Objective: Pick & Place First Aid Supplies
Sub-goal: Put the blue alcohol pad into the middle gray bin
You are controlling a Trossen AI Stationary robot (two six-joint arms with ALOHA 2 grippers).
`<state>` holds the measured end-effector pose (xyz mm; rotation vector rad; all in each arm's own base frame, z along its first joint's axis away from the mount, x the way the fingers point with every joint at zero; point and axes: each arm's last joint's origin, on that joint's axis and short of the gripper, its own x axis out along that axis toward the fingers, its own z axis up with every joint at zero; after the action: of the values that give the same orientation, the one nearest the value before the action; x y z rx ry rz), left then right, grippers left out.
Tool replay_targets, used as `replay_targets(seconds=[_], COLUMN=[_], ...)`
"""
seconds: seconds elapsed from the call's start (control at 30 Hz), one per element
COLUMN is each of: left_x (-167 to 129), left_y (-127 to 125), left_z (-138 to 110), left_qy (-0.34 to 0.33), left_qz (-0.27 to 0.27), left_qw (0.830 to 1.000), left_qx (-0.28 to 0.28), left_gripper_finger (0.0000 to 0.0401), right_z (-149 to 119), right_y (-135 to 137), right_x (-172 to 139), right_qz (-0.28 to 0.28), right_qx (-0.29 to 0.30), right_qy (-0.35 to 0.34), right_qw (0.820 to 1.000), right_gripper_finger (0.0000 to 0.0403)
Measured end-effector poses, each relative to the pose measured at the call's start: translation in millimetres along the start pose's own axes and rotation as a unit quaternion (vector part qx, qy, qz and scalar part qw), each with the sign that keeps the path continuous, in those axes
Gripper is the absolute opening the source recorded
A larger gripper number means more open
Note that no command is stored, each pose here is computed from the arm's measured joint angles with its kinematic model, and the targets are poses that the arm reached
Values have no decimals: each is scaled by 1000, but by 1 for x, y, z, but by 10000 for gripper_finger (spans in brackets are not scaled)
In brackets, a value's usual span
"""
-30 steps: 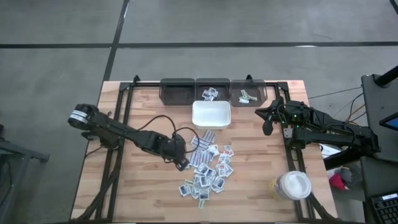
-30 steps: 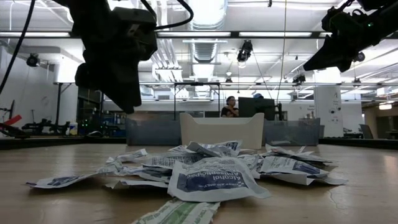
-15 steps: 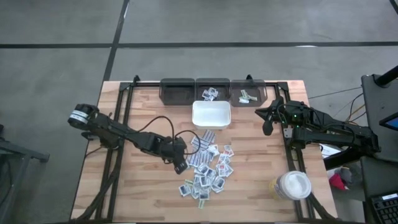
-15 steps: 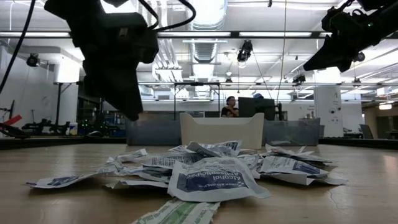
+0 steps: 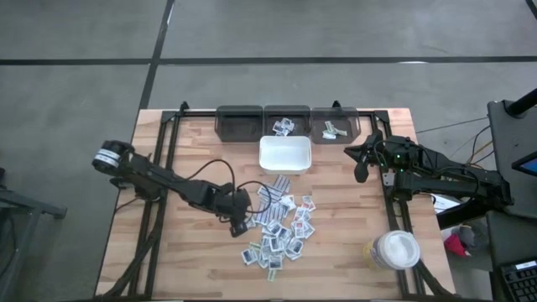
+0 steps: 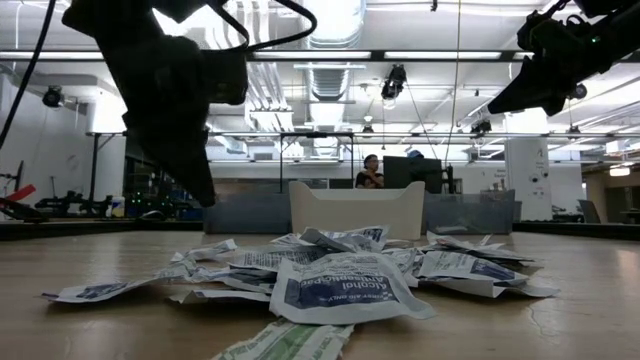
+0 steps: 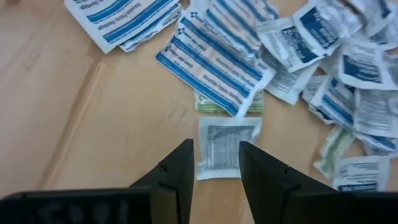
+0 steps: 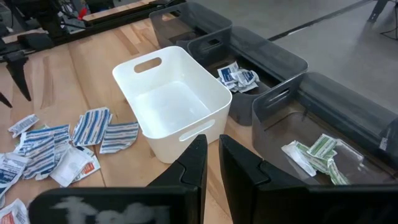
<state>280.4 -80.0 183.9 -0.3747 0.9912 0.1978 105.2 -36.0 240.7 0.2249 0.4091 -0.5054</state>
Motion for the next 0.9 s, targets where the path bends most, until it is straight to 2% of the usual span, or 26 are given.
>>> replay_targets(seconds=[0.13,0.37,0.7,0.9], left_x=[12,24,31,36], left_y=[-4,-6,-11,-9], left_z=[3,4,8,4], left_qy=[15,79,60,67], left_qz=[11,65,43,55], left_qw=[1000,994,997,996], left_qx=[19,30,15,11], left_gripper_finger=[120,120,120,119], right_z=[0,0,0,0], right_y=[0,0,0,0], right_x=[0,0,0,0], right_qz=[0,0,0,0], right_qx=[0,0,0,0], right_qy=[0,0,0,0], right_qw=[1000,1000,1000,1000], right_gripper_finger=[38,38,38,38])
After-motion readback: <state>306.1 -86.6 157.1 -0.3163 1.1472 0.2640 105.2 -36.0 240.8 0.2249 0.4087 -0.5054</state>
